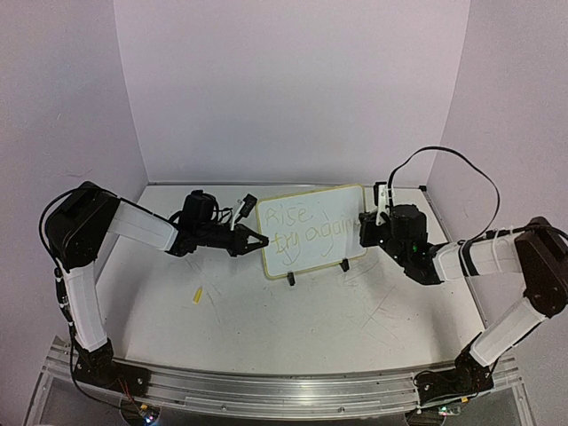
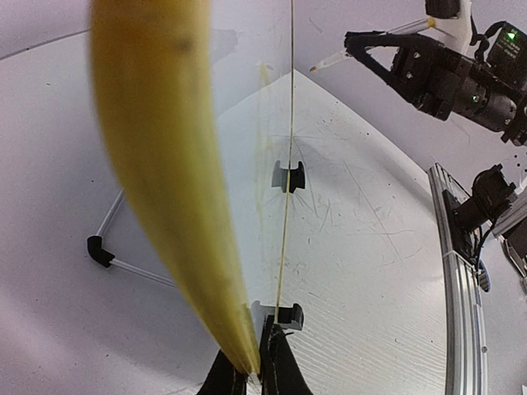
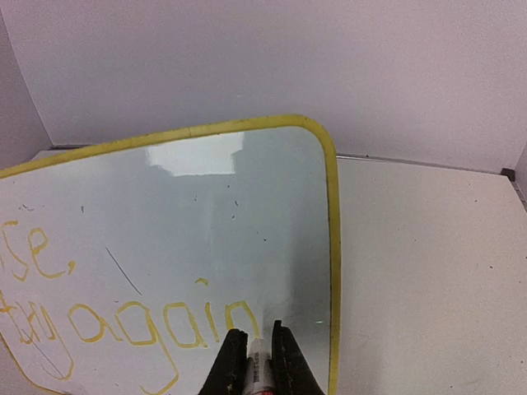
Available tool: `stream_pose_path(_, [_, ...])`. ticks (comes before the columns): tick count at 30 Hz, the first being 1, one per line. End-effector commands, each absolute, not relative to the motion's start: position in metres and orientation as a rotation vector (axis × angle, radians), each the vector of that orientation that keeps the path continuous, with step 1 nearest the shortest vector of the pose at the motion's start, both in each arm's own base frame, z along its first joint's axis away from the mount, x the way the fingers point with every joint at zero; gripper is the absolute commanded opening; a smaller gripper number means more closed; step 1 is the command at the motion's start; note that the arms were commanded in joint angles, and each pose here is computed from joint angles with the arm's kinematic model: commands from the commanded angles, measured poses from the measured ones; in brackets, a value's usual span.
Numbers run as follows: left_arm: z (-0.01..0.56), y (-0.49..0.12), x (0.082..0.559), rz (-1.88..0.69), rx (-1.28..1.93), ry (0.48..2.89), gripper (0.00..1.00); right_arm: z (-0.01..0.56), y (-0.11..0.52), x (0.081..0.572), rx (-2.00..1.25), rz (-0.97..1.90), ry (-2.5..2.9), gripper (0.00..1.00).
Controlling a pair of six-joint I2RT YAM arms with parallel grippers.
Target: Write a sentence on the whiteboard
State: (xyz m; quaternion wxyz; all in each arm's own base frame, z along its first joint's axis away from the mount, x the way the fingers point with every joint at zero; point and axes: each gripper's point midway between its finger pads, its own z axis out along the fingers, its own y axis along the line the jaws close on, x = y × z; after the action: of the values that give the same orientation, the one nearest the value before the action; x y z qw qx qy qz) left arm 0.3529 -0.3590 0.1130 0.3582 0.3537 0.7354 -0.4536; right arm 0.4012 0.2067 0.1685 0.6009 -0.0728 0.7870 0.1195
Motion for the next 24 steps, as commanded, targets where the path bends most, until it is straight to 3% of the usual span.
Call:
stream_pose_path(1, [0.076,-0.335,0.375,-0.937,0.876,2.017,0.00,0.194,0.198,0.397,-0.126,0.301,1.768,0.00])
stream_pose_path(24, [0.077,-0.335,0.375,-0.936,0.873,2.016,0.00,0.167,0.205,0.413,-0.147,0.294,1.824,0.00])
